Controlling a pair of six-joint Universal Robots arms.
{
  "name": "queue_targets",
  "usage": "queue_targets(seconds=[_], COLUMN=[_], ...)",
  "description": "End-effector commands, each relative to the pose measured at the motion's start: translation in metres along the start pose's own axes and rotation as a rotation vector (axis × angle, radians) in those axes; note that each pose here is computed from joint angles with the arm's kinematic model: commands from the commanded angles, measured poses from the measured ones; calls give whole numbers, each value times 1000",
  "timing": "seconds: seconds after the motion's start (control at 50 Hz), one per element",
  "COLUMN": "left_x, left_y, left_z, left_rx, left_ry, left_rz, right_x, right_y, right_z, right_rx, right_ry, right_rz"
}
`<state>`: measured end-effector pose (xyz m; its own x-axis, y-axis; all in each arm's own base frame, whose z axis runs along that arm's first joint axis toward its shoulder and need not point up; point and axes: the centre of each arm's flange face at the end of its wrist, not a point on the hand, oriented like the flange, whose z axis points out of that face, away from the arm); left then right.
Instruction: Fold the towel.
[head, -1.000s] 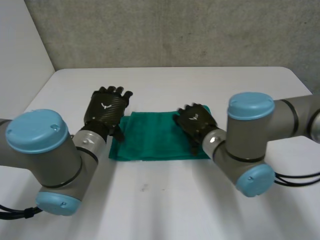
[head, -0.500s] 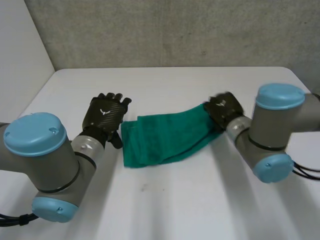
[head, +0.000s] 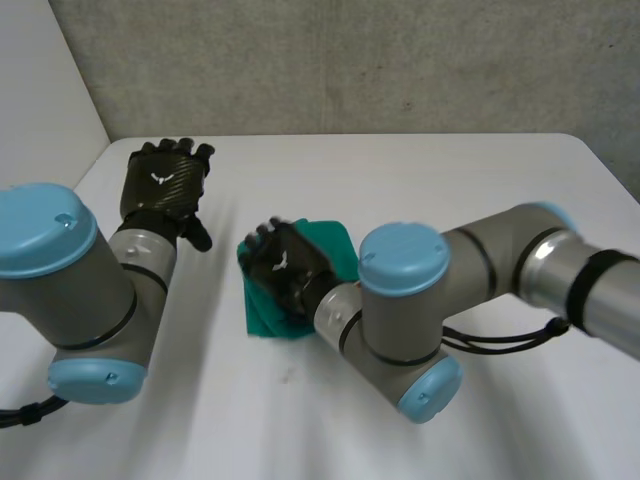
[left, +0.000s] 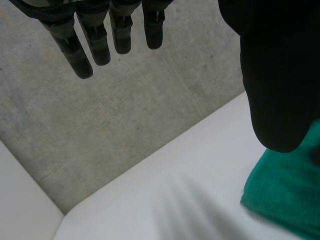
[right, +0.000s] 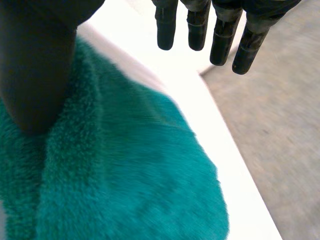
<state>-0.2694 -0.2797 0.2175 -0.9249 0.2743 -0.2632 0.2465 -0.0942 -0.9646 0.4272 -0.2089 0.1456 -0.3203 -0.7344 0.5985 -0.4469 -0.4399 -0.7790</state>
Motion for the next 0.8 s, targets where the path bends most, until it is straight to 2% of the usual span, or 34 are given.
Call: queue_targets(seconds=[0.02, 0.06, 0.08, 0.16, 0.24, 0.4, 0.5, 0.6, 0.72, 0.8], left_x=[28, 31, 42, 58, 68, 70, 57, 54, 48, 38], left_y=[-3, -2, 5, 23, 44, 71, 87, 79, 47, 13], left_z=[8, 8, 8, 4, 1, 3, 2, -3, -4, -1], left_rx=[14, 7, -28, -133, -237, -353, -452, -458, -373, -276], left_ry=[72, 81, 114, 163, 190, 189, 165, 178, 186, 163], left_rz=[-125, -134, -150, -159, -153, -121, -103, -77, -65, -87], right_x=[55, 60, 71, 83, 78, 74, 73, 81, 93, 128], right_y=[-15, -11, -1, 12, 33, 64, 72, 66, 49, 19], right_z=[-20, -20, -21, -22, -15, -5, -2, -3, -9, -28], right_rx=[20, 13, -5, -54, -140, -270, -313, -322, -289, -228], right_ry=[120, 127, 141, 143, 116, 90, 97, 115, 140, 251], right_rz=[340, 368, 428, 472, 508, 549, 553, 550, 547, 536])
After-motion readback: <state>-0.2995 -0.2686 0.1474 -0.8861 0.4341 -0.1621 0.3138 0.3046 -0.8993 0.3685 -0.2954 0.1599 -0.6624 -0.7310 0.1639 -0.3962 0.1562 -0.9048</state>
